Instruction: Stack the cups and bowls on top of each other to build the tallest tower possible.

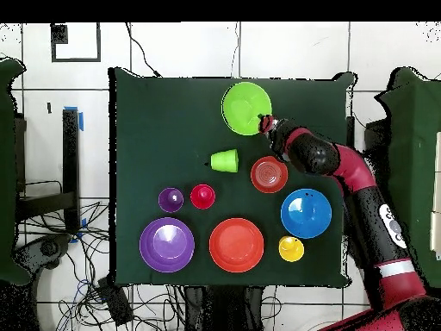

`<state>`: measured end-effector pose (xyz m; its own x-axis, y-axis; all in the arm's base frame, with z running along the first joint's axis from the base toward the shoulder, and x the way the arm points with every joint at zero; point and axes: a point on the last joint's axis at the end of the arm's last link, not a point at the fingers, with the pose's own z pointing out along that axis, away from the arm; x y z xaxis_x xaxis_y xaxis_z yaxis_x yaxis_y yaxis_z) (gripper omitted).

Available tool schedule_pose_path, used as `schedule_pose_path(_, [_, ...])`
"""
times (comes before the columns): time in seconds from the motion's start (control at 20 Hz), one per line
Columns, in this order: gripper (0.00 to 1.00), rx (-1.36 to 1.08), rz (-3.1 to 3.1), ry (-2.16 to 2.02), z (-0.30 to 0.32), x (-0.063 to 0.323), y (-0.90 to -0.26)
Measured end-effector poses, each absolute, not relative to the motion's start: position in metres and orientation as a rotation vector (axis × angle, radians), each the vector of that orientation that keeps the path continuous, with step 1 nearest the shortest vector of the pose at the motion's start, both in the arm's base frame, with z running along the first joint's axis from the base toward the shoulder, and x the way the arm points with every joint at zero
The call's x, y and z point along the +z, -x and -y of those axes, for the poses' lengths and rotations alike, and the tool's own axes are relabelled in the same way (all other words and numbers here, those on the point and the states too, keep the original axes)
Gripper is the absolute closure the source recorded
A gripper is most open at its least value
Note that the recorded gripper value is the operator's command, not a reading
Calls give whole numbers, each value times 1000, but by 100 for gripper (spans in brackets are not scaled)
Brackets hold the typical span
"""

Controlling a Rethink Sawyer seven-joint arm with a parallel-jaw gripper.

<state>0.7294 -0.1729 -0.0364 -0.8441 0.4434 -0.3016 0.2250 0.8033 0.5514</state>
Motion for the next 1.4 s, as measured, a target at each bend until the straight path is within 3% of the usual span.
schedule_pose_path(1.4, [100, 364, -2587, -242, 139, -22, -742])
